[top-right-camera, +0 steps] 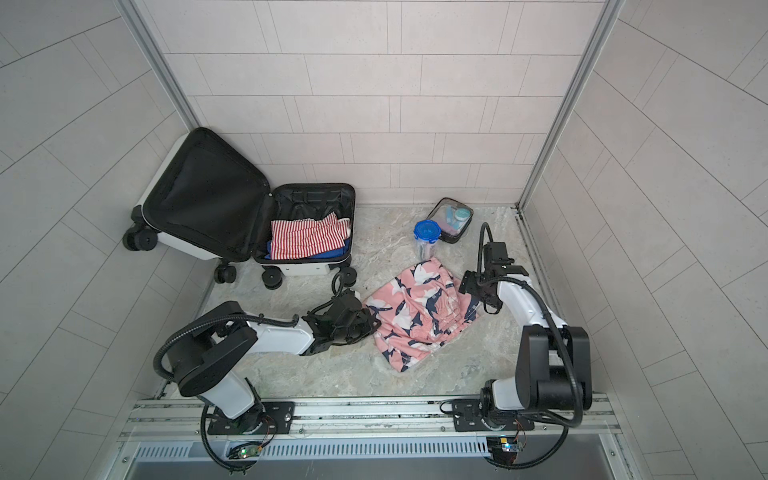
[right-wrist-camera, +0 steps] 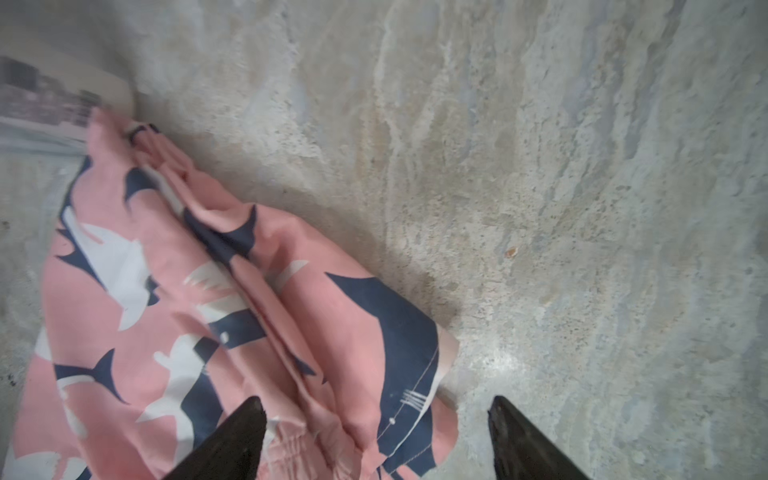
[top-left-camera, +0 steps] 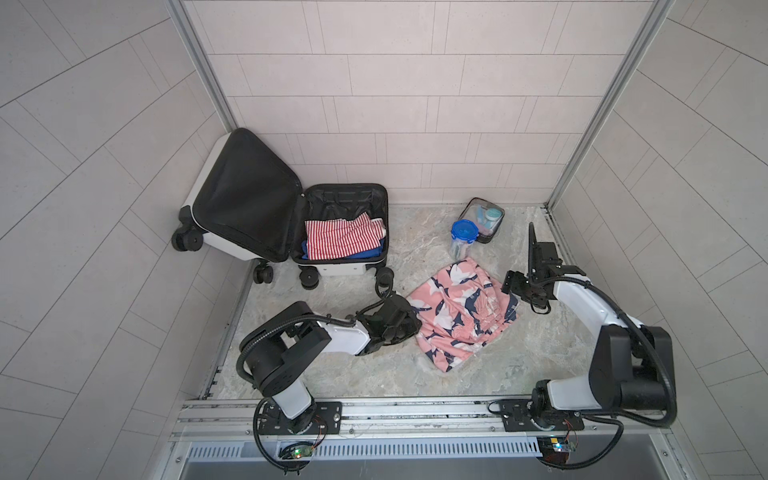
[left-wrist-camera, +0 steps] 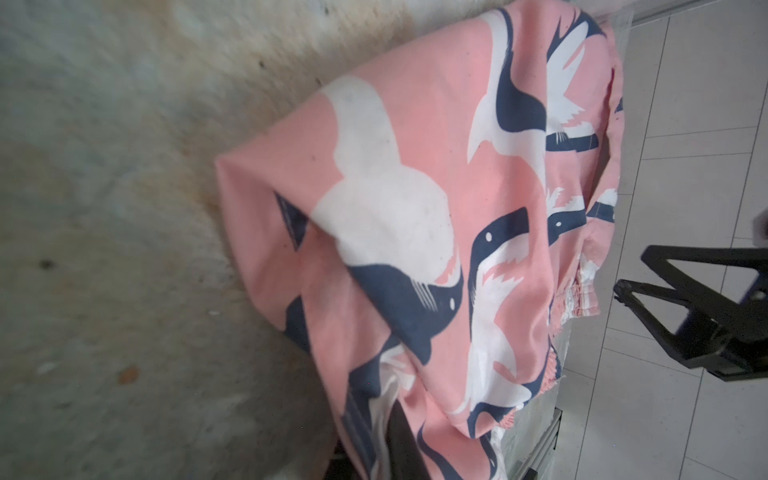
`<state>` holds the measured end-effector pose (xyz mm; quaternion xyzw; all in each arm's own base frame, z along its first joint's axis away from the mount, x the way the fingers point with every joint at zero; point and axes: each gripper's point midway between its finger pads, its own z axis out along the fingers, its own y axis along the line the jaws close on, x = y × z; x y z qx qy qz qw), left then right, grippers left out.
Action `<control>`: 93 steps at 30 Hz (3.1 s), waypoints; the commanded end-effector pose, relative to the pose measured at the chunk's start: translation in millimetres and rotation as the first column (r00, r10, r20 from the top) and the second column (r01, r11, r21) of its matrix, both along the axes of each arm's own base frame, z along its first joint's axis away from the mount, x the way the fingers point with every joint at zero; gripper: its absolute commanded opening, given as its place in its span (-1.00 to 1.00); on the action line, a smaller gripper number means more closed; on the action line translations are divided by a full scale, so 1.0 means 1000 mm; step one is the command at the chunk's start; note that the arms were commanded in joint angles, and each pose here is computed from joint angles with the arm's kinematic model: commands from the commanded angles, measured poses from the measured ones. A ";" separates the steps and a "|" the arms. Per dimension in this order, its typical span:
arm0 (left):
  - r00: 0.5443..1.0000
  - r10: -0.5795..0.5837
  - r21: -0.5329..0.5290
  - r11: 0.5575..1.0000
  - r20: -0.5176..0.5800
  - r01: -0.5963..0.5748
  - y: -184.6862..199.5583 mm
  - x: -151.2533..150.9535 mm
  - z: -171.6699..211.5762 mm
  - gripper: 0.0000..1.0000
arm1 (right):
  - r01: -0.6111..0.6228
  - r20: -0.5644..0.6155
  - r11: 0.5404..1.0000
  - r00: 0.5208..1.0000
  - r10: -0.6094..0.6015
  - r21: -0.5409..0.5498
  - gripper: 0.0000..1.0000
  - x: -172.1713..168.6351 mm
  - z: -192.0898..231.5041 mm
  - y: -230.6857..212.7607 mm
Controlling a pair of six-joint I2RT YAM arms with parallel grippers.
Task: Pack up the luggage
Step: 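Reposition both grippers onto opposite edges of the pink shark-print garment, then close both grippers on the pink garment edges and lift it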
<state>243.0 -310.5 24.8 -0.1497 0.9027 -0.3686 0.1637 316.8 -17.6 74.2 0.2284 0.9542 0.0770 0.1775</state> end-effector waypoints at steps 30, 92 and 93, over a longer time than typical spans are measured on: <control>0.999 0.041 0.121 0.992 0.026 -0.044 0.048 0.007 0.018 -1.00 | -0.034 -0.001 0.971 0.999 0.035 0.235 -0.70 -0.051 -0.044 0.060; 0.996 0.052 0.125 0.991 -0.069 -0.043 0.101 -0.024 -0.004 0.60 | -0.287 0.067 0.916 0.958 0.280 0.279 0.63 -0.053 -0.044 0.159; 0.996 0.048 0.124 0.992 -0.071 -0.039 0.099 -0.023 -0.005 0.53 | -0.291 0.069 0.915 0.956 0.284 0.280 0.58 -0.053 -0.044 0.161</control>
